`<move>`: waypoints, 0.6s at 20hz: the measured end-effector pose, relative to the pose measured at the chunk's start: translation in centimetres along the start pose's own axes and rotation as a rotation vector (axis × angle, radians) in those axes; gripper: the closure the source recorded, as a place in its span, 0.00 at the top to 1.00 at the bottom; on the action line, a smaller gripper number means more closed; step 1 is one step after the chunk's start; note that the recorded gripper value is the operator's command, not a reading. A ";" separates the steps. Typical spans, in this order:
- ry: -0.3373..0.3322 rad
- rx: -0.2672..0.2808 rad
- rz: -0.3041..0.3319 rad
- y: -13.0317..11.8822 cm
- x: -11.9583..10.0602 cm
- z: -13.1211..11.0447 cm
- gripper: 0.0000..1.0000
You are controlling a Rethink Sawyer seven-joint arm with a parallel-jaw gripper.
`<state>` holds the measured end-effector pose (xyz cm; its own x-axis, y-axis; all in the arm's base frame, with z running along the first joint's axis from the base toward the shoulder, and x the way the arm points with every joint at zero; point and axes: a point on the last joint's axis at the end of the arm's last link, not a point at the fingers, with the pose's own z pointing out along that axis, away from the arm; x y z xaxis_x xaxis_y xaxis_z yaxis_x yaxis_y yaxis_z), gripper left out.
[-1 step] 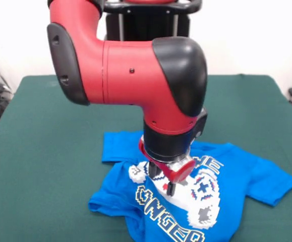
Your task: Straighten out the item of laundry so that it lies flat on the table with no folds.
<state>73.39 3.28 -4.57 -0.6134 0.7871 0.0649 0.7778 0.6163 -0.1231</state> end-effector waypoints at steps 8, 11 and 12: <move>0.028 -0.005 -0.002 -0.5 0.7 -0.4 1.00; 0.029 0.000 -0.014 -0.5 1.4 -0.9 1.00; 0.030 0.001 -0.018 -0.4 1.7 -1.1 1.00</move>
<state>72.15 4.36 -3.37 -0.6229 0.7763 0.0964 0.7666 0.6303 -0.1227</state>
